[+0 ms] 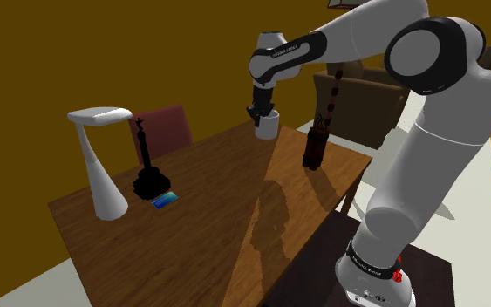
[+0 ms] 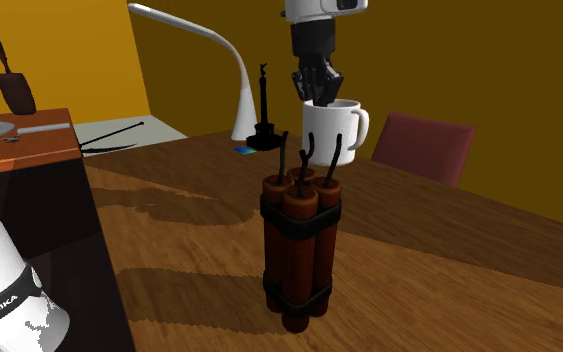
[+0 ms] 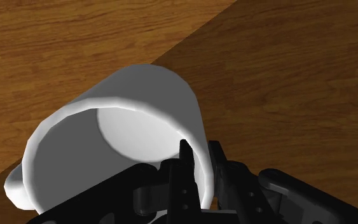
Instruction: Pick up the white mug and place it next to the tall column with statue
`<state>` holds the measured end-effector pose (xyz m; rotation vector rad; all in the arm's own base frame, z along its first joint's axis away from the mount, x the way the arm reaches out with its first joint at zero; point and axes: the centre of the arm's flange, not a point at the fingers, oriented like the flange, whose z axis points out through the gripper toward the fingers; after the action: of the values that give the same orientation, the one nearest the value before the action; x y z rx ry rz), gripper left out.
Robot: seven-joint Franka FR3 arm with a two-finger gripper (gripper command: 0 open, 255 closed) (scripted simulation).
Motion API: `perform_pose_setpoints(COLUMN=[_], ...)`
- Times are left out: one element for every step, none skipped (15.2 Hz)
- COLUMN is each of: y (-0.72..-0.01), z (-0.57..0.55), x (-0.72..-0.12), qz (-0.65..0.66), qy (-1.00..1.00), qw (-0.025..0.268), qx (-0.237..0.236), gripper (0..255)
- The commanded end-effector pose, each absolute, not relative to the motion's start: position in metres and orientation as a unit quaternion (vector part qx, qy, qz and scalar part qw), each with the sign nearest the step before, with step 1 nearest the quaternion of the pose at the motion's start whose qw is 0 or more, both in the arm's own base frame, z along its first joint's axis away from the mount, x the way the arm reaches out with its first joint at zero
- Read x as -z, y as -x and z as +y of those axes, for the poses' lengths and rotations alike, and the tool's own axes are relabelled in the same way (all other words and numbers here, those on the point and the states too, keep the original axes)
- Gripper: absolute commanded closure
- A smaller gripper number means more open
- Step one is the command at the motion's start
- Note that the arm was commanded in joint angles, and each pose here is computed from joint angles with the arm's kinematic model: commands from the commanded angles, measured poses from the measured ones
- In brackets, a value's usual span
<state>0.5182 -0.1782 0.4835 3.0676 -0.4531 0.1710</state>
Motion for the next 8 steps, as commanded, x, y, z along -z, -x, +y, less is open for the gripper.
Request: perform_pose_setpoints(y=[-0.519, -0.519, -0.519, -0.519, -0.519, -0.519, -0.519, -0.519], z=[-0.178, -0.178, -0.178, -0.178, -0.178, -0.178, -0.178, -0.178], x=[-0.494, -0.499, -0.505, -0.510, -0.515, -0.520, -0.526, -0.531], qz=[-0.146, -0.146, -0.146, -0.146, -0.146, -0.146, -0.146, -0.146], qy=[-0.988, -0.988, -0.988, -0.988, -0.988, -0.988, -0.988, -0.988], qw=[0.018, 0.018, 0.018, 0.018, 0.018, 0.018, 0.018, 0.018], qx=[-0.055, -0.055, -0.055, -0.055, -0.055, -0.055, -0.055, -0.055], gripper=[255, 255, 255, 255, 255, 255, 255, 255])
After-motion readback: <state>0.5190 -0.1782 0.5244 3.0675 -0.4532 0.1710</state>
